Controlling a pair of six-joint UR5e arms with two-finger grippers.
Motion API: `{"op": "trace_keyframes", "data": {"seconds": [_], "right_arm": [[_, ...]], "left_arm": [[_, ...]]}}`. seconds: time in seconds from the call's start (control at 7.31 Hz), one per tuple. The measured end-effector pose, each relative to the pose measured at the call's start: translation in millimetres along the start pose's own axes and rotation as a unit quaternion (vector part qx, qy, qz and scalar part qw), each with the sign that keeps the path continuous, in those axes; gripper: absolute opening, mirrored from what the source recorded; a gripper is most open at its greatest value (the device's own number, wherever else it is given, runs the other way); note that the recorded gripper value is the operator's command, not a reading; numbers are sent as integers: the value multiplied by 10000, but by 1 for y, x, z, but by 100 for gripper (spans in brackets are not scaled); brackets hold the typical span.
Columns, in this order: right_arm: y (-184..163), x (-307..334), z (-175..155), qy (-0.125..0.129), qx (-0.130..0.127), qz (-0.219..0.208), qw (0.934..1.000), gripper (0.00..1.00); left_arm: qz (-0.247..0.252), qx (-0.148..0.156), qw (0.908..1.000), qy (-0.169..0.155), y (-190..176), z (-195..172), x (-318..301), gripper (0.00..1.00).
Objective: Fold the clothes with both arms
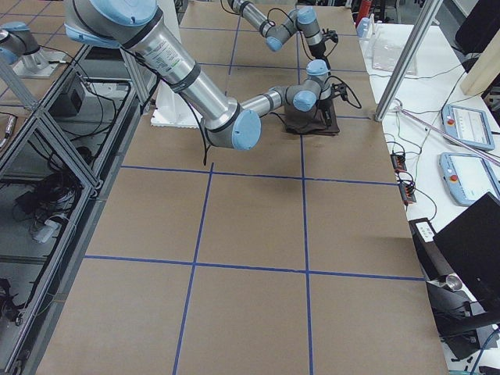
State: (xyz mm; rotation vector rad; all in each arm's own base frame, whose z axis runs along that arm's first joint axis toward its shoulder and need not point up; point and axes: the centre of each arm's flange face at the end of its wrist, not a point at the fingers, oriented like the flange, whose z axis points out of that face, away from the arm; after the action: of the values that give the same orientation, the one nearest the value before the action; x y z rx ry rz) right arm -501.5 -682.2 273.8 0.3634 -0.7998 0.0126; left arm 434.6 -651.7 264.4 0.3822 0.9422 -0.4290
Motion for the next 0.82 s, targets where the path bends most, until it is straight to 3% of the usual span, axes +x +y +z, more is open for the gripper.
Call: {"op": "trace_keyframes", "data": {"seconds": [0.41,0.82], "right_arm": [[-18,171,-65,134,-736,-339,9966,100],[0,371,-190,300,-1376,-975,9852,100]], "left_arm": [[797,-230,9963,208,-15,-84,-117,100],[1939,-469,9787,-481,-62,-193,-252,100]]}}
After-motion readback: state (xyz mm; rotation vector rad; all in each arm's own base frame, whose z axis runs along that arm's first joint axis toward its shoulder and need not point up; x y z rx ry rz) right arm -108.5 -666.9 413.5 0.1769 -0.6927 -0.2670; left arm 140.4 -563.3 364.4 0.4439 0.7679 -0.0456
